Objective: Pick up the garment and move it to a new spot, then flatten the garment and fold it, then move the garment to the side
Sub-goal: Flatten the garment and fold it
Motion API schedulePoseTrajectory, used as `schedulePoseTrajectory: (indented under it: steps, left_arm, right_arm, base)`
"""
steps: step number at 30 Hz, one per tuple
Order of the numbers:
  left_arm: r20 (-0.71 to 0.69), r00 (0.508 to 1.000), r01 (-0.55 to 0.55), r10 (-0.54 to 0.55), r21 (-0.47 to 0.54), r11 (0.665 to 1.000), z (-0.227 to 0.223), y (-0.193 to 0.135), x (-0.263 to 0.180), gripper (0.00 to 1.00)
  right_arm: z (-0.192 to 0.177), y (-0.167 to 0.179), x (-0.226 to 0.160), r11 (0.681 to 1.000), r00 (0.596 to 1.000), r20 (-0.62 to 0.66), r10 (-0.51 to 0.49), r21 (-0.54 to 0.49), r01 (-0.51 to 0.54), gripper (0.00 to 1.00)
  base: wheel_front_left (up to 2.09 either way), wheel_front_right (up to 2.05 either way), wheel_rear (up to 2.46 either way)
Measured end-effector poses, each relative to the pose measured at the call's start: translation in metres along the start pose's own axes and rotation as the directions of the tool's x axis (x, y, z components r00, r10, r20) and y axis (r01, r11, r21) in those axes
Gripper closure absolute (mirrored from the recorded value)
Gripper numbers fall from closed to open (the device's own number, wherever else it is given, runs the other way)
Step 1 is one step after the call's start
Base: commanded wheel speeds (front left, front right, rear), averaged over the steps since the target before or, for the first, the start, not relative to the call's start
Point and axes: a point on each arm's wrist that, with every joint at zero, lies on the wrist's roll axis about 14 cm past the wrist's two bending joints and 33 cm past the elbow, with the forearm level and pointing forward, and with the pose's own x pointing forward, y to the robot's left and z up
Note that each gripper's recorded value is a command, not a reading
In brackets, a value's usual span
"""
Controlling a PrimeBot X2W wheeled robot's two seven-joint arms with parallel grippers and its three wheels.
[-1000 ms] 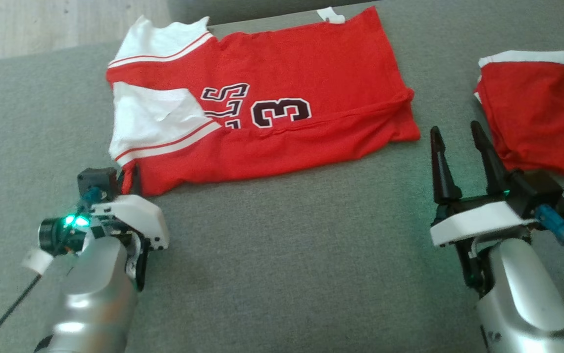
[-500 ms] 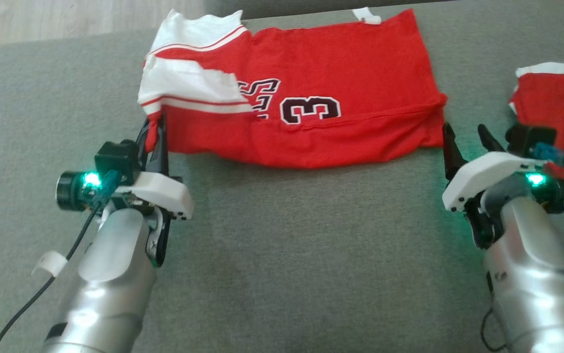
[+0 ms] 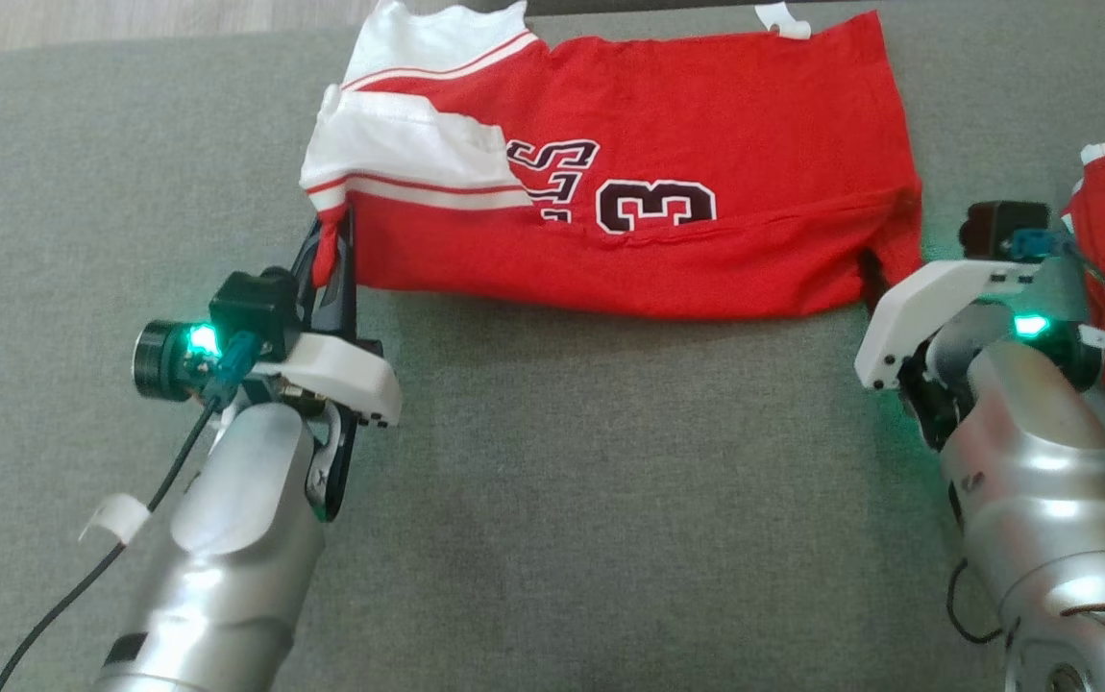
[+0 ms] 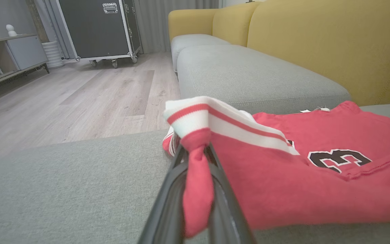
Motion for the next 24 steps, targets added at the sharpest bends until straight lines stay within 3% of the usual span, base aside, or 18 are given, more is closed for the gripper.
schedulePoseTrajectory:
  steps: [13, 24]
  left_arm:
    - [-0.078, 0.997, -0.023, 0.023, 0.011, 1.0, -0.022, 0.008, -0.041, 1.0]
    - [-0.154, 0.988, 0.0, -0.004, -0.02, 1.0, -0.037, -0.002, -0.085, 1.0]
  right_arm:
    - [0.019, -0.009, -0.043, 0.999, 0.993, 0.114, -0.026, -0.017, 0.028, 1.0]
    - [0.0, -0.005, -0.087, 1.0, 0.998, 0.07, -0.005, 0.006, 0.004, 1.0]
  base:
    - [0.0, 0.0, 0.0]
    - [0.0, 0.0, 0.0]
